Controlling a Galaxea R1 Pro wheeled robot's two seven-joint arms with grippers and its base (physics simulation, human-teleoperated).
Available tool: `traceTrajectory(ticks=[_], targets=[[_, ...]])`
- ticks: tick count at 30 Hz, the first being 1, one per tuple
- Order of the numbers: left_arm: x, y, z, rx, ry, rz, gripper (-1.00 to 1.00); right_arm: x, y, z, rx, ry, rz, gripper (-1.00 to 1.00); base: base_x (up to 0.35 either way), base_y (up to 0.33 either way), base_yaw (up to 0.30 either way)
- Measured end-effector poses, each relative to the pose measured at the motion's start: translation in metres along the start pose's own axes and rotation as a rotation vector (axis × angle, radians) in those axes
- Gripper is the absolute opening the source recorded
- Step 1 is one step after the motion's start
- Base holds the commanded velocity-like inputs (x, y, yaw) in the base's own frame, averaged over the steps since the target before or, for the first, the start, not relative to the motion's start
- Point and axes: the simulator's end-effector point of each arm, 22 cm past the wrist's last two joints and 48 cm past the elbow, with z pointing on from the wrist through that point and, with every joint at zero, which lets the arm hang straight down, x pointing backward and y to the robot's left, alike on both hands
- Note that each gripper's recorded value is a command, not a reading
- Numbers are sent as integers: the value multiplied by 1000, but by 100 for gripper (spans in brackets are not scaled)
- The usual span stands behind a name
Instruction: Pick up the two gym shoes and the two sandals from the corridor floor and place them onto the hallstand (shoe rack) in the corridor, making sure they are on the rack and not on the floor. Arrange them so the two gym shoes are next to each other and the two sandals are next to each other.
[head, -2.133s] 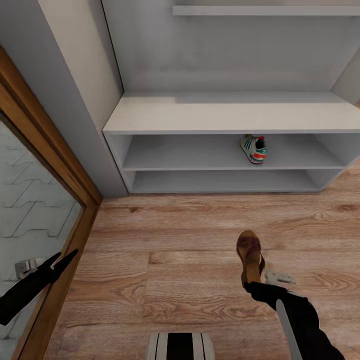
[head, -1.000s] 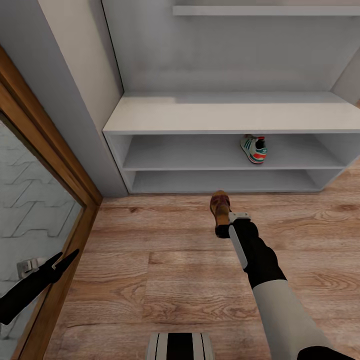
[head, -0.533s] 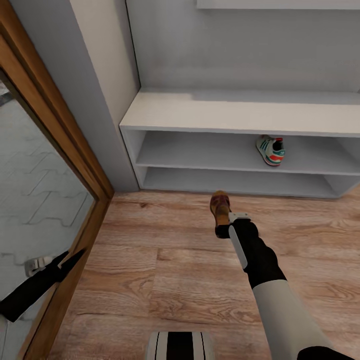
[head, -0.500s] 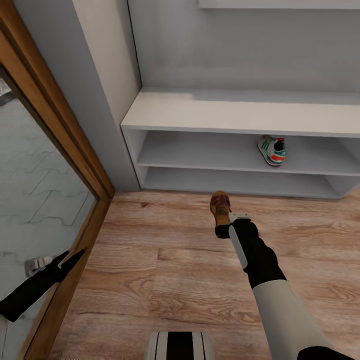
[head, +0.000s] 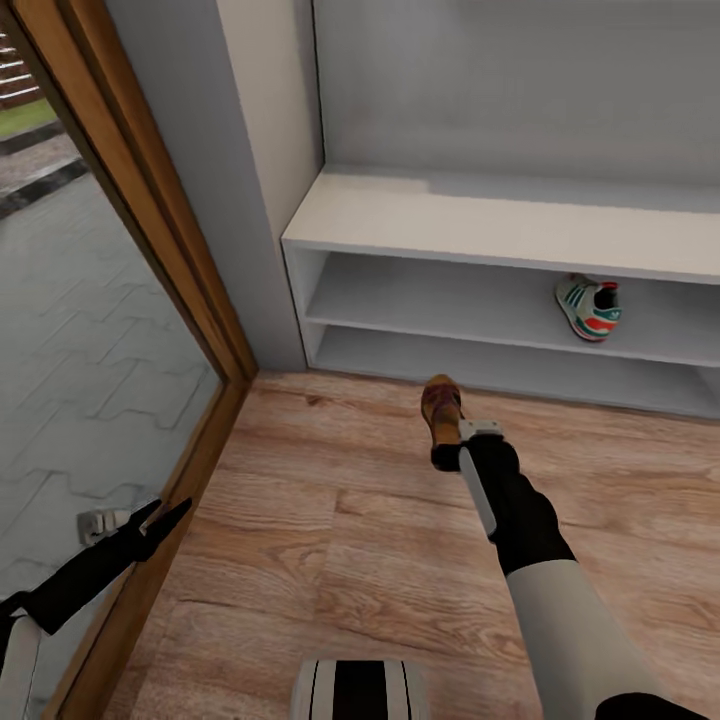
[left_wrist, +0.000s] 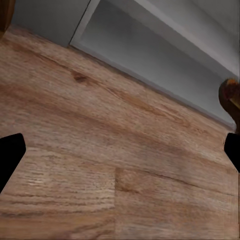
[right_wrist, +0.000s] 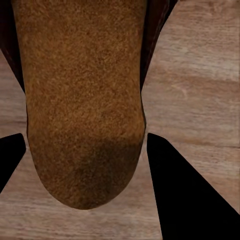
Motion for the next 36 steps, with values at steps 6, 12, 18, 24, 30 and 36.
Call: traceTrajectory(ticks=[6,12,18,24,30,36], targets=[[25,-33,21,86,68,6,100,-22,-2,-11,-1,-60,14,-100,0,0,189],[41,-56,33,145,109,11,100,-46,-6,-28,-3,-129,30,-100,0,0,43],[49,-69,38,178,132,15,100,-50,-7,-31,0,-142,32,-100,0,0,5],[51,-72,39,185,135,16,100,-62,-12,-40,3,-177,42,-100,0,0,0],[52,-72,39,184,138,14,100,-63,-13,-40,5,-182,46,-100,6,0,28],[58,-71,38,182,150,10,100,-62,-14,-39,5,-180,47,-100,190,0,21]])
